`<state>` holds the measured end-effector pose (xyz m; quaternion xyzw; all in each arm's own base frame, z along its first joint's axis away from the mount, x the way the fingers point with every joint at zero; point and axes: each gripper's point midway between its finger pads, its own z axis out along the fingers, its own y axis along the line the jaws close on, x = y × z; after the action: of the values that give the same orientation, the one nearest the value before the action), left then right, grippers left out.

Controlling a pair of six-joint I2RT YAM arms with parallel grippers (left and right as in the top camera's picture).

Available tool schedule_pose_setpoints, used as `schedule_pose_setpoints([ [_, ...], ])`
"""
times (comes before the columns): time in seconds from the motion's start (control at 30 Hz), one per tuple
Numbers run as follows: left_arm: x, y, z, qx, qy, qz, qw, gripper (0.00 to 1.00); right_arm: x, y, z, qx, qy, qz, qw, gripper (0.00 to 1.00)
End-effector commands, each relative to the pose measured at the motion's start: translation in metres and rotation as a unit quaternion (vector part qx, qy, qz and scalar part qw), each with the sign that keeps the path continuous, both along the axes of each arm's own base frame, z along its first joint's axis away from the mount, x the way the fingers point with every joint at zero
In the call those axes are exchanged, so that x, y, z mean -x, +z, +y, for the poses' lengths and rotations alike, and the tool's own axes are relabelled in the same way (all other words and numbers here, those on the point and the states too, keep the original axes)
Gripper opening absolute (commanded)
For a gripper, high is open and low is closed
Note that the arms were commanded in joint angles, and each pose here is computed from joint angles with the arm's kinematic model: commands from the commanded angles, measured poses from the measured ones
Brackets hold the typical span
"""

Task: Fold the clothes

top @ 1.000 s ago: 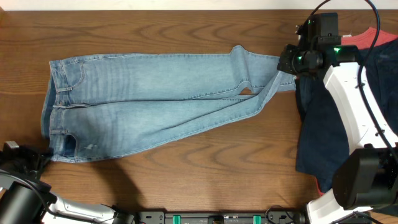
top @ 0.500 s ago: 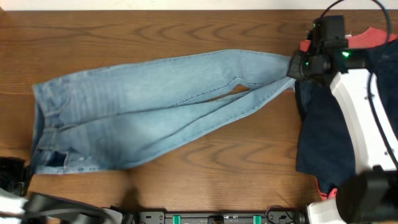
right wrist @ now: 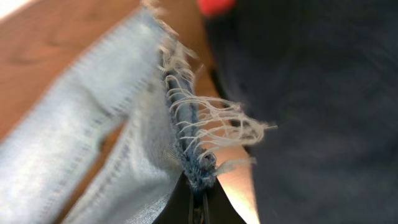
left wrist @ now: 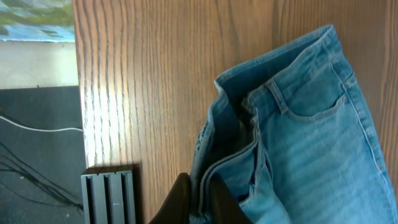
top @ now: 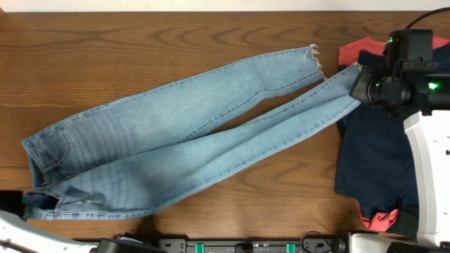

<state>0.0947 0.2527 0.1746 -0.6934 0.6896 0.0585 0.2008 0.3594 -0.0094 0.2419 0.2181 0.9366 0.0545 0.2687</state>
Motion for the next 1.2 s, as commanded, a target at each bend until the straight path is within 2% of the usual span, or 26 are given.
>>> schedule_pose_setpoints([
  [0.0, -0.003, 0.005, 0.006, -0.011, 0.019, -0.019, 1.0, 0.06, -0.018, 0.003, 0.012, -0.024, 0.048, -0.025, 0.998, 0.01],
  [0.1, -0.019, 0.011, 0.009, -0.011, 0.018, -0.068, 0.997, 0.06, -0.038, -0.01, 0.013, -0.037, 0.041, -0.026, 0.998, 0.01],
  [0.3, -0.025, 0.012, 0.015, -0.016, 0.018, -0.084, 0.996, 0.06, -0.068, -0.055, 0.027, -0.08, 0.056, 0.006, 0.995, 0.01],
  [0.43, -0.049, 0.015, 0.015, -0.012, -0.019, -0.122, 0.992, 0.06, -0.084, -0.08, 0.038, -0.11, 0.071, 0.033, 0.991, 0.01],
  [0.7, -0.093, 0.027, 0.032, -0.059, -0.057, -0.158, 0.984, 0.06, -0.117, -0.089, 0.055, -0.145, 0.053, 0.076, 0.985, 0.01],
  [0.9, -0.126, 0.017, 0.043, -0.051, -0.077, -0.186, 0.978, 0.06, -0.142, -0.104, 0.06, -0.178, 0.01, 0.1, 0.979, 0.01],
  [1.17, -0.18, -0.012, 0.05, -0.051, -0.131, -0.192, 0.971, 0.06, -0.195, -0.134, 0.095, -0.254, 0.048, 0.044, 0.965, 0.03],
])
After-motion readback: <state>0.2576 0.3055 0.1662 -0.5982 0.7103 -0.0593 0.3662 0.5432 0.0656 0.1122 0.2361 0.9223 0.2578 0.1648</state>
